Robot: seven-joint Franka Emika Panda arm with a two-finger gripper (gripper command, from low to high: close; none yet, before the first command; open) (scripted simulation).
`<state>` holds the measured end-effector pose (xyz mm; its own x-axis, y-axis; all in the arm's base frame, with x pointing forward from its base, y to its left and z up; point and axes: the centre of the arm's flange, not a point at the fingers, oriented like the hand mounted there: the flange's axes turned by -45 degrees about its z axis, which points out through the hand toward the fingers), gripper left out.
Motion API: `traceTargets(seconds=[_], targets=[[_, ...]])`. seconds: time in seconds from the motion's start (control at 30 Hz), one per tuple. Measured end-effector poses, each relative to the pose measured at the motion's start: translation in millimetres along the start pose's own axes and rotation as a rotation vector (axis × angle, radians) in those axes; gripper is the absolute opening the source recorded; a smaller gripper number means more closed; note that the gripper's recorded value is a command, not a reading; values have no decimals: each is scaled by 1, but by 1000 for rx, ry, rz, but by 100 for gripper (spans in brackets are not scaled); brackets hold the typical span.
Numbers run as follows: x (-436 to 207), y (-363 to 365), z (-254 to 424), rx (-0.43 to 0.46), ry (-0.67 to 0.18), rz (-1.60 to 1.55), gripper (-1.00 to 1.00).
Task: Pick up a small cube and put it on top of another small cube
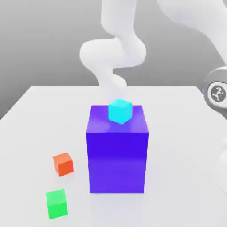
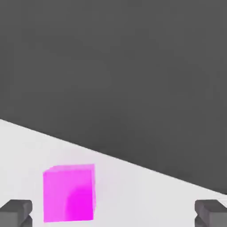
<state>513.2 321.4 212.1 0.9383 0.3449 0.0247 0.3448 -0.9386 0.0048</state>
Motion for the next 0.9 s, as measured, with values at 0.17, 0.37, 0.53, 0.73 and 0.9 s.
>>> traceTargets(seconds=[0.17,0.37,0.53,0.73,0.9], targets=[[-5,-11,78,5,-24,-10,-100],[-5,-11,84,6,-24,-10,-100],[-4,-1,26,4,-25,2,-100],[-31,148,5,-26,-33,209,-100],[-89,260,-11,-29,-36,404,-100]])
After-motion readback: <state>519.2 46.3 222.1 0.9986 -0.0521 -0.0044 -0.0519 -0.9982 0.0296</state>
